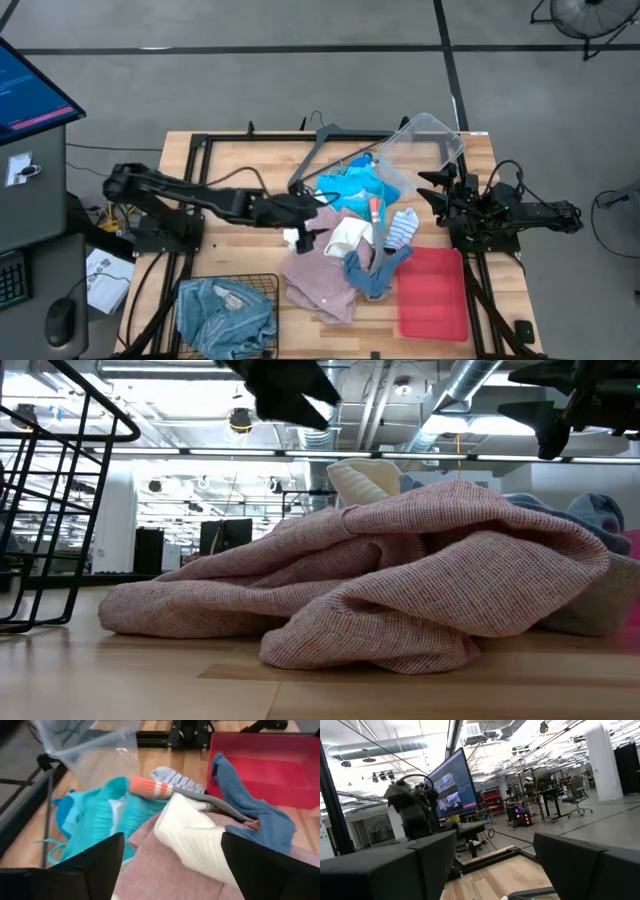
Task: Pick & Place Cloths
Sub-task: Put the white sock into the red bin
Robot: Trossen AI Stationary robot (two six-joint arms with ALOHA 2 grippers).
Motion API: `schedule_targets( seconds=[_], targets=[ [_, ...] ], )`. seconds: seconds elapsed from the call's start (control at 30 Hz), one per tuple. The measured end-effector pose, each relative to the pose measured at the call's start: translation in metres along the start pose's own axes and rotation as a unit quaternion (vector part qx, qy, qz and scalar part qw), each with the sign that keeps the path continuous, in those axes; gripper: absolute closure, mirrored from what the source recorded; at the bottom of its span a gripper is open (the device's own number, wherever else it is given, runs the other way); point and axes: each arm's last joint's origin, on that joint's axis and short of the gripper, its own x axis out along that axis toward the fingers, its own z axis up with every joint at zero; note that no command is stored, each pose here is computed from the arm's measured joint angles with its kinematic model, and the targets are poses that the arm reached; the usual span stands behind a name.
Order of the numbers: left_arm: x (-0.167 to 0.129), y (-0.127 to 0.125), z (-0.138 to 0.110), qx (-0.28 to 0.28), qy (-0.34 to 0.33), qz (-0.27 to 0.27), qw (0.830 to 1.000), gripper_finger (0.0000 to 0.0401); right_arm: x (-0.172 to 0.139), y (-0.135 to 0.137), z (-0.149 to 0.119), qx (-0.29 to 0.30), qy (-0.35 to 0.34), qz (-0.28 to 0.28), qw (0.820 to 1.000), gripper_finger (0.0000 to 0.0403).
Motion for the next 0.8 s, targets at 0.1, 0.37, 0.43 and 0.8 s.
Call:
schedule_targets(
  seconds=[0.1,0.37,0.43,0.8],
  targets=[
    [0.017,-0.007,-0.007,0.001,0.006,-0.005,1.0,0.0078,0.0,0.0,0.0,0.0,0.001,0.0,1.0,0.0139],
    [0.041,-0.029,-0.019,0.009,-0.004,-0.013,1.0,0.0082,0.0,0.0,-0.003,-0.005,0.013,-0.002,1.0,0.0139],
    [0.048,-0.031,-0.025,0.015,0.01,-0.008,1.0,0.0085,0.0,0.0,-0.003,-0.004,0.013,-0.002,1.0,0.0139],
    [0.074,-0.039,-0.051,0.034,0.05,0.033,0.998,0.0125,0.0,0.0,-0.003,-0.004,0.013,-0.002,1.0,0.0139]
  ],
)
